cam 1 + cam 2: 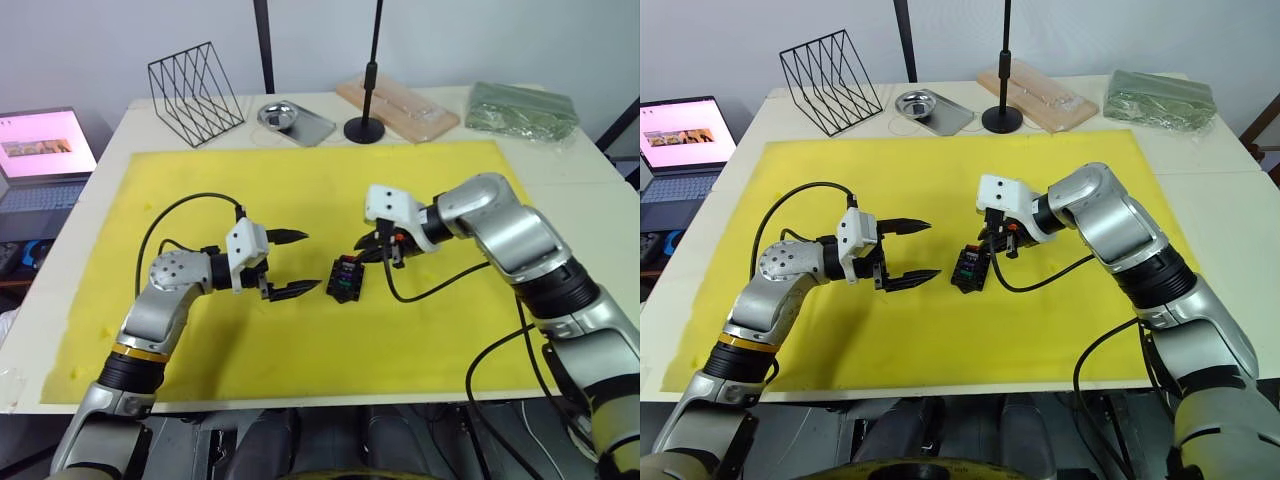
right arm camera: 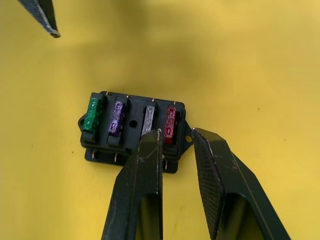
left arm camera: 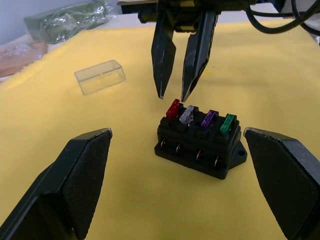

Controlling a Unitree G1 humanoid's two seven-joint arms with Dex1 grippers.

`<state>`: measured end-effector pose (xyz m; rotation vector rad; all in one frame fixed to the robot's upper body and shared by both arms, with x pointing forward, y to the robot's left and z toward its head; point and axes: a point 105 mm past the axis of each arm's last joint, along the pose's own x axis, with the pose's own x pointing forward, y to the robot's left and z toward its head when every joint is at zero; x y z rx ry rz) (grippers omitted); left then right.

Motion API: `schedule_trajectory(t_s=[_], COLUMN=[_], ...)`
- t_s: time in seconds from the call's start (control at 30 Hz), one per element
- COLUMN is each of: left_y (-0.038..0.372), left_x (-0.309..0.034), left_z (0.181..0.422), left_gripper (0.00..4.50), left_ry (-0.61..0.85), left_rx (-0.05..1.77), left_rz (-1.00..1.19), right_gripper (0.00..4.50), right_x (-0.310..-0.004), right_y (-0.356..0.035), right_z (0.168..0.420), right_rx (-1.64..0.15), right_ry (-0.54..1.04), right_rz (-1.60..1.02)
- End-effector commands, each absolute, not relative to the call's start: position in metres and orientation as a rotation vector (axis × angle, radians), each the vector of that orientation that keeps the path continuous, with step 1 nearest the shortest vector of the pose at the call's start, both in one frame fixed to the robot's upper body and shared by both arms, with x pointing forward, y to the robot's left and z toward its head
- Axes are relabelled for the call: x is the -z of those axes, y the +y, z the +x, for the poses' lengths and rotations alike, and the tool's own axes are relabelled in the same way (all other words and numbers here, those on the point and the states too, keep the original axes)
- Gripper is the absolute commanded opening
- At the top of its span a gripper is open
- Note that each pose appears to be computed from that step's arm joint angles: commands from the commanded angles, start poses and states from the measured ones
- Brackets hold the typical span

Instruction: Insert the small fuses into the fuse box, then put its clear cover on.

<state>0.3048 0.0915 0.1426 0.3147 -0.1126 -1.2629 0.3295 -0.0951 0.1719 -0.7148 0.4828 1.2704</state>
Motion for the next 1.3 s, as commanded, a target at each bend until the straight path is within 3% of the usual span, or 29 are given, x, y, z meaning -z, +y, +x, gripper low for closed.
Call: schedule_trajectory(t_s=[0.03,0.23,0.4,1.3], left_y=[0.093,0.094,0.092,0.091], left_x=[-0.151,-0.150,-0.150,-0.152], left_z=[0.305,0.305,0.305,0.303], left_gripper=[4.50,4.50,4.50,4.50], left_ry=[-0.154,-0.154,-0.156,-0.157], left_rx=[1.256,1.253,1.263,1.266], left_rz=[0.338,0.336,0.335,0.340], right_gripper=[1.04,1.04,0.03,0.03], right_x=[-0.192,-0.200,-0.190,-0.155], right_y=[-0.092,-0.086,-0.084,-0.096], right_z=[0.323,0.315,0.318,0.325], right_rx=[-1.288,-1.294,-1.243,-1.176], right_ry=[0.410,0.338,0.338,0.451], right_rz=[-0.721,-0.677,-0.638,-0.616])
